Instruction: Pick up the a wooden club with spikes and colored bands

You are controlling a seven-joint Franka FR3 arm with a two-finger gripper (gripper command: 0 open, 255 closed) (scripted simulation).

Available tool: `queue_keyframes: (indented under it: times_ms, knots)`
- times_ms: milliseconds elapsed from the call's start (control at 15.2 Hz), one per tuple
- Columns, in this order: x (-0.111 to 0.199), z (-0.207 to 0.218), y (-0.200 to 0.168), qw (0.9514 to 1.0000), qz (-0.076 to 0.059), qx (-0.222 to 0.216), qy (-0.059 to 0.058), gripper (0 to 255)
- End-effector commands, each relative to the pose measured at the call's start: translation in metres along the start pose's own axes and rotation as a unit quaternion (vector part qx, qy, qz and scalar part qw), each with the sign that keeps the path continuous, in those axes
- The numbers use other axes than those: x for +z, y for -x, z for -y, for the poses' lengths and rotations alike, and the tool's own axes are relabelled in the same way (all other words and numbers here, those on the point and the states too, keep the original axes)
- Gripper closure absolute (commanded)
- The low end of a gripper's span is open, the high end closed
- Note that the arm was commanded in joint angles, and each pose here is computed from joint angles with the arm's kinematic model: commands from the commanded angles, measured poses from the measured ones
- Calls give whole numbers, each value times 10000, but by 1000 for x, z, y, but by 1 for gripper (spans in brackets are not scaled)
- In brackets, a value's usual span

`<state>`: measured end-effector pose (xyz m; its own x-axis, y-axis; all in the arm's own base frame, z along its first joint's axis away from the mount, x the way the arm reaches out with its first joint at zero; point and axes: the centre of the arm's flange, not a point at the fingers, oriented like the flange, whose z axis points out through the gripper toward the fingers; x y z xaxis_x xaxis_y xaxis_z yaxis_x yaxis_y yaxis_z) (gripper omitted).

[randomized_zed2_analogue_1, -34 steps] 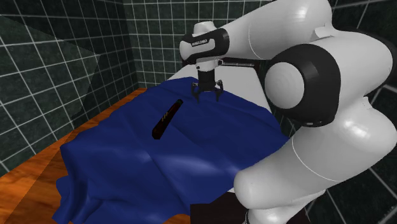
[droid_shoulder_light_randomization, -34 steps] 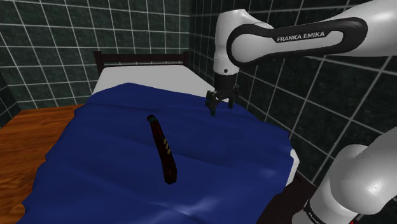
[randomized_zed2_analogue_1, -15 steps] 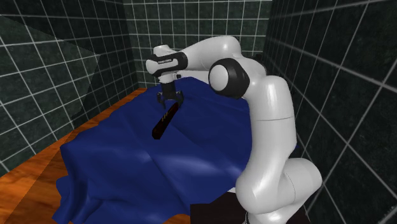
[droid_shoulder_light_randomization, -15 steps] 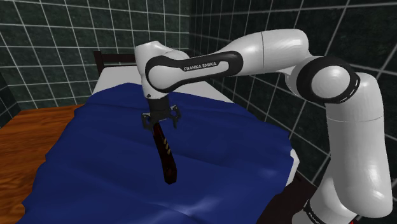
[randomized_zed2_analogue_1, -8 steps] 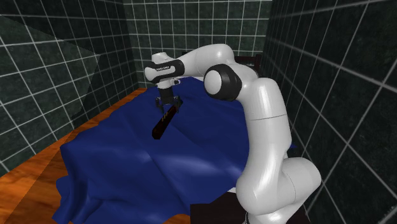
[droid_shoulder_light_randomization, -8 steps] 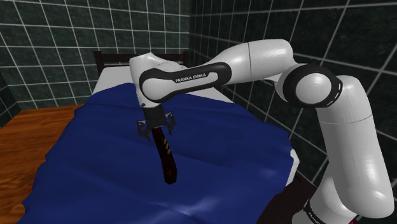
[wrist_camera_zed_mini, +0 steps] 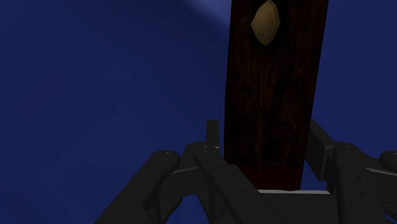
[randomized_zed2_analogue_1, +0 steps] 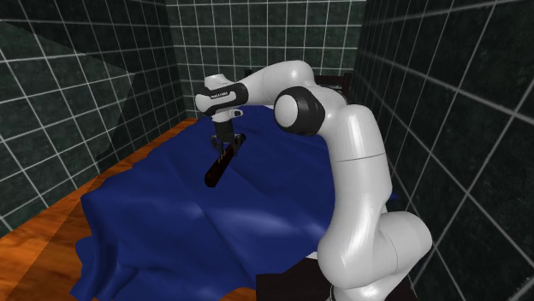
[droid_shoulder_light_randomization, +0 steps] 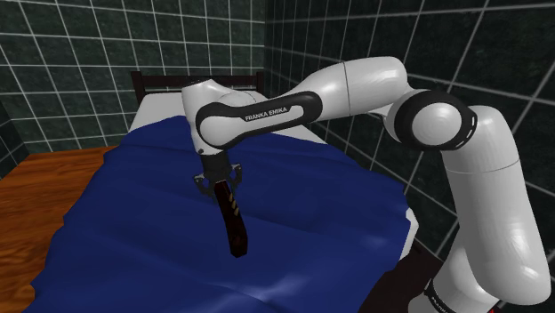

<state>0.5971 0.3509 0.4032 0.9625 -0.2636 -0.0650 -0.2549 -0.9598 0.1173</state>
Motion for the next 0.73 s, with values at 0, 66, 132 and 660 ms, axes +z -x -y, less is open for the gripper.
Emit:
queue_keyframes:
  times_ms: [0, 66, 132, 660]
  knots:
    - [1, 0, 0, 10000, 6, -1, 8, 255]
    - [2, 0, 0, 10000, 6, -1, 8, 255]
    - [2, 0, 0, 10000, 6, -1, 8, 255]
    - [-30, -3, 1, 10000, 6, -1, 9, 255]
